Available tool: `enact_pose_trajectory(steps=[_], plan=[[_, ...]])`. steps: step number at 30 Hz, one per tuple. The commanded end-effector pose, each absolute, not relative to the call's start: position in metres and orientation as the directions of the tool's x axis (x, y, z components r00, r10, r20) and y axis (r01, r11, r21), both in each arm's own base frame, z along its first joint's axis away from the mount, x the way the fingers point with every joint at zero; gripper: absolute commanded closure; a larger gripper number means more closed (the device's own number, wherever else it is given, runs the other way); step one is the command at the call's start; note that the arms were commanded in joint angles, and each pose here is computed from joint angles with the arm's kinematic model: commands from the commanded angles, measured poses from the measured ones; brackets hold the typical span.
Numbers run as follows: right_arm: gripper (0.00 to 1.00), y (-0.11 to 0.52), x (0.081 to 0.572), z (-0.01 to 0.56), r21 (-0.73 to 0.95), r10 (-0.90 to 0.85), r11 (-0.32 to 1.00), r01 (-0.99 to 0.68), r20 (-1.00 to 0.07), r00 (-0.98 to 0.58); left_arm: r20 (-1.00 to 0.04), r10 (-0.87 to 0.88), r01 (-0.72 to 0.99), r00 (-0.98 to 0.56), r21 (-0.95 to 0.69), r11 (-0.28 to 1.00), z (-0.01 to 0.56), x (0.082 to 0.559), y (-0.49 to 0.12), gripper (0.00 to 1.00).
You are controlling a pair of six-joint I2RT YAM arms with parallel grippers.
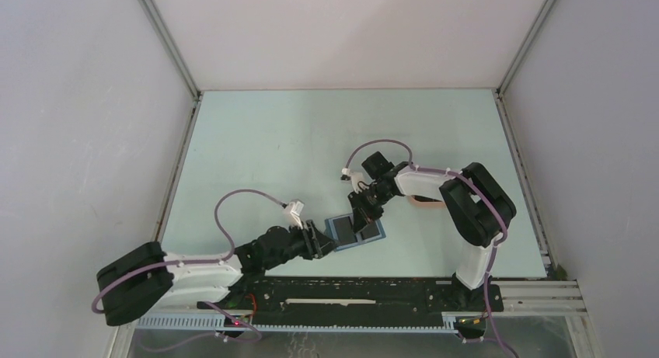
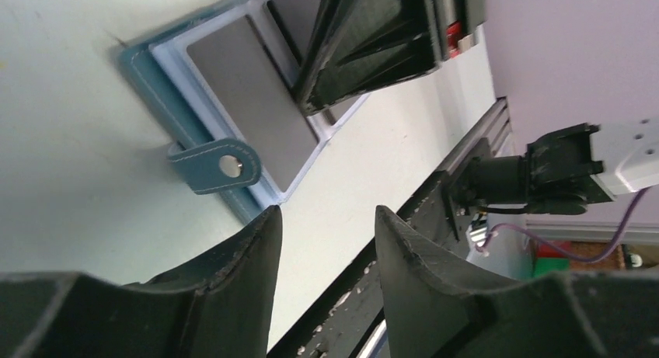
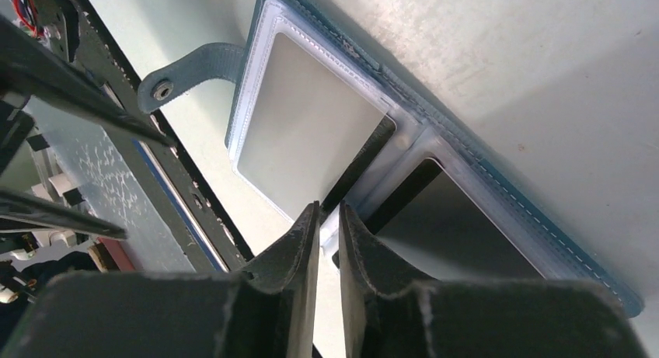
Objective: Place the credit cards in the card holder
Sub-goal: Turn over the card slot in the card holder.
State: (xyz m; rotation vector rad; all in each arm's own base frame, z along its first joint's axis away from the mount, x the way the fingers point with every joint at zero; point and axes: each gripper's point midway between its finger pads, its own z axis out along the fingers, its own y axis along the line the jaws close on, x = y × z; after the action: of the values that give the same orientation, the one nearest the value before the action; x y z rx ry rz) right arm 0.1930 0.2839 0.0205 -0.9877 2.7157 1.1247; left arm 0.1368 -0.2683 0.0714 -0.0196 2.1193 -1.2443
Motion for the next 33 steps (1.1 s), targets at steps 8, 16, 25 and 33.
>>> enact_pose_trajectory(steps=[8, 16, 25, 33], plan=[[0.72, 0.286, 0.206, 0.052, 0.645, -0.529, 0.462, -0.608, -0.350, -0.773, -0.534, -0.338, 0.319, -0.775, -0.792, 0.520, 0.079, 0.149, -0.295, 0.46], [0.70, 0.287, 0.207, 0.064, 0.665, -0.525, 0.421, -0.617, -0.376, -0.763, -0.562, -0.363, 0.298, -0.743, -0.764, 0.572, 0.083, 0.160, -0.289, 0.45], [0.80, 0.290, 0.206, 0.041, 0.691, -0.520, 0.473, -0.546, -0.282, -0.806, -0.564, -0.368, 0.267, -0.739, -0.747, 0.609, 0.078, 0.170, -0.295, 0.47], [0.82, 0.288, 0.205, 0.022, 0.659, -0.529, 0.537, -0.527, -0.223, -0.819, -0.554, -0.372, 0.217, -0.745, -0.729, 0.650, 0.063, 0.177, -0.293, 0.45]])
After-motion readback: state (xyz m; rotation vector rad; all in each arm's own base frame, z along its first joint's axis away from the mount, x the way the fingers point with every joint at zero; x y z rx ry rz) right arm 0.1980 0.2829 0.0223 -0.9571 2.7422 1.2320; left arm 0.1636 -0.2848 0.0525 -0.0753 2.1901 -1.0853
